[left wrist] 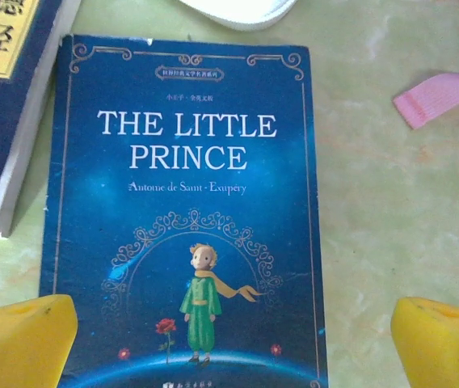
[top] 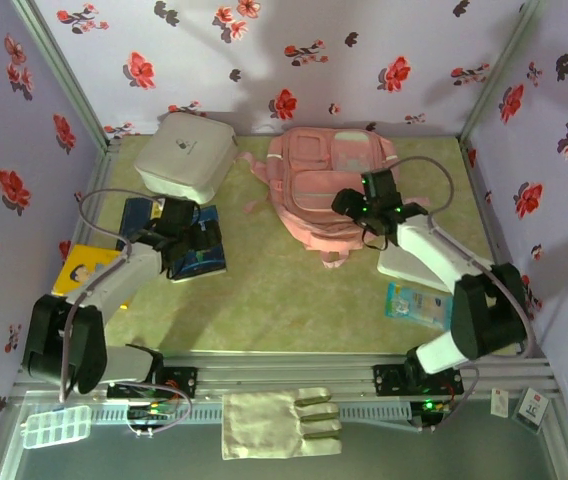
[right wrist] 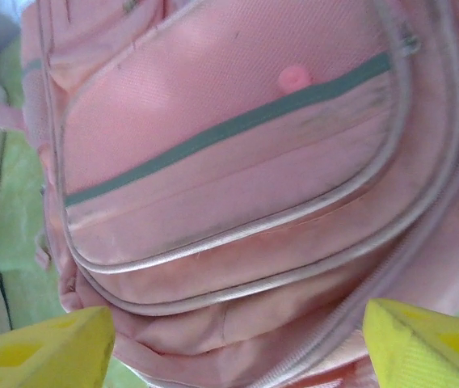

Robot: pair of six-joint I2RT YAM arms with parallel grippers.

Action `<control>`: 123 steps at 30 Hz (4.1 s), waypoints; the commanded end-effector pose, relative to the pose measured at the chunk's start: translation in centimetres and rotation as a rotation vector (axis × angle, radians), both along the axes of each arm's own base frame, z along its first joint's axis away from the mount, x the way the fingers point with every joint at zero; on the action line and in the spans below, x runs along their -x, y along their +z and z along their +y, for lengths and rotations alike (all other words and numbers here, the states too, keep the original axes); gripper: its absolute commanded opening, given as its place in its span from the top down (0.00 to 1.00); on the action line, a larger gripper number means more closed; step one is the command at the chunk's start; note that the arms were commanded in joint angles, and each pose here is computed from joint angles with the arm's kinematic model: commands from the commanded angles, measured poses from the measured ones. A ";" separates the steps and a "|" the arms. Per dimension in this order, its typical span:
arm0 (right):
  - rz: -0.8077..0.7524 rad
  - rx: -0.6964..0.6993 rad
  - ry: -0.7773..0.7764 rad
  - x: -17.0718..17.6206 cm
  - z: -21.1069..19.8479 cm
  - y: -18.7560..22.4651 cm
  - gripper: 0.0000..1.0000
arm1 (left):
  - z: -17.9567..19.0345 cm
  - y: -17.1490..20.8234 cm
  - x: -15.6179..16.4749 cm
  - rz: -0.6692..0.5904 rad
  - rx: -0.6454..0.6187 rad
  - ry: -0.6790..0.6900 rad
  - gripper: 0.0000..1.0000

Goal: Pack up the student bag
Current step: Move the book to the middle-left of the table, then pick up the book from the middle-left of the table.

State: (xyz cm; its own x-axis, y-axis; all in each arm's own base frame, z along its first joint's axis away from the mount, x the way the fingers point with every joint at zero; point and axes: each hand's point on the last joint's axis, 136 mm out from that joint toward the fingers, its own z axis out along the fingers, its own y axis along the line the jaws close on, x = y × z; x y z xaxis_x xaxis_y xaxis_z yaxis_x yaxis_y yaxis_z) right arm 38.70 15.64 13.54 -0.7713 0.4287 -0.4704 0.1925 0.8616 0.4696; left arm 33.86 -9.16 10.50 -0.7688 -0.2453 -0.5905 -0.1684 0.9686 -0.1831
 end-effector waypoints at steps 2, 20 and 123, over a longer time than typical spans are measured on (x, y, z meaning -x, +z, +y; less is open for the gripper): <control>0.055 -0.002 0.137 -0.5 4.0 -1.9 0.21 | -0.4 -2.1 -0.9 0.024 0.044 0.040 0.00; 0.094 -0.123 0.163 3.7 11.0 -4.7 0.22 | -5.6 -9.7 4.3 0.369 0.165 -0.069 0.06; 0.025 -0.117 0.707 4.0 26.1 -0.9 0.51 | -5.1 4.9 2.3 0.073 0.631 0.028 0.99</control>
